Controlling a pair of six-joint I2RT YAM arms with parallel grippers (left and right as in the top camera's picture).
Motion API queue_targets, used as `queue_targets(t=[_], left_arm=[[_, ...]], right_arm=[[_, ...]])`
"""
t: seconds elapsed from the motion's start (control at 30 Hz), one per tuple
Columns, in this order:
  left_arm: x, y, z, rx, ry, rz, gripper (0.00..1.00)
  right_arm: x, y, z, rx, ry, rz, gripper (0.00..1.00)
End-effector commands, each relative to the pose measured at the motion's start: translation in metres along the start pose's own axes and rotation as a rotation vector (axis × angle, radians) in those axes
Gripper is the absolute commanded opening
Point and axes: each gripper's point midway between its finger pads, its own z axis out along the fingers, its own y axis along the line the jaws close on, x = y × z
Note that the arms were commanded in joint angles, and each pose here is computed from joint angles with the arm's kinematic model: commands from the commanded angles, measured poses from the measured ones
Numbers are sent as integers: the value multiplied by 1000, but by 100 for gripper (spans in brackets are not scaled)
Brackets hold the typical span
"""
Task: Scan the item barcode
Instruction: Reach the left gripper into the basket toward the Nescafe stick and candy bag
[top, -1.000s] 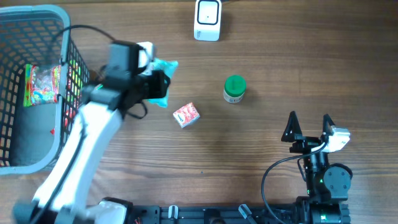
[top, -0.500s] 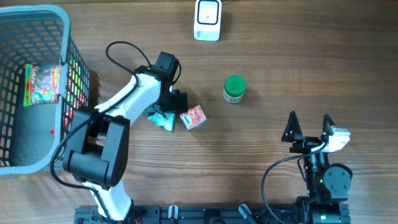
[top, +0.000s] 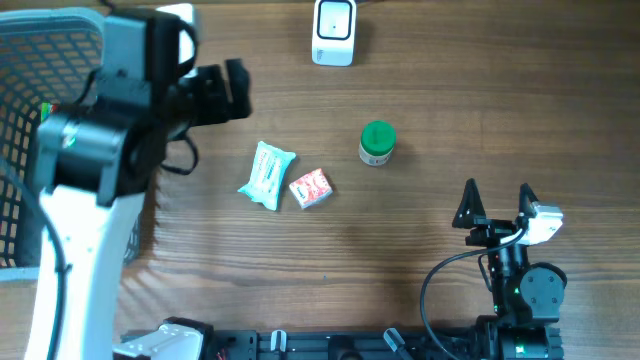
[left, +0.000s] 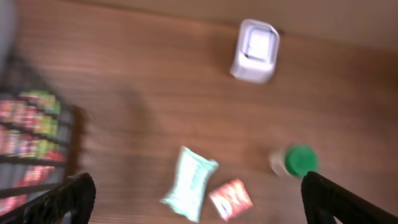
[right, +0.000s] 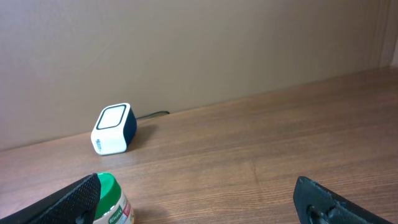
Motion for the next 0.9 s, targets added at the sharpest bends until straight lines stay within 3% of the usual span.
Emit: queue_targets(t=[0.0,0.17,0.33,0.57,0.77,0.87], left_arm=[[-26,107,-37,-368,-243,-530,100],[13,200,-50,-608,-318,-1242,100],[61,236,-25,-838,-268,-1703,100],[78,267,41,-1021,-195,-1786,100],[120,289,98,-1218,13,-1726,100],[132,295,120,-1209,143,-1643,100]], right_arm=[[-1,0,0,3,-8,9,100],[-2,0,0,3,-8,8,100],[-1,0,0,3,-8,8,100],[-1,0,0,3,-8,8,100],[-1,0,0,3,-8,8,100],[-1,0,0,3,-8,8,100]])
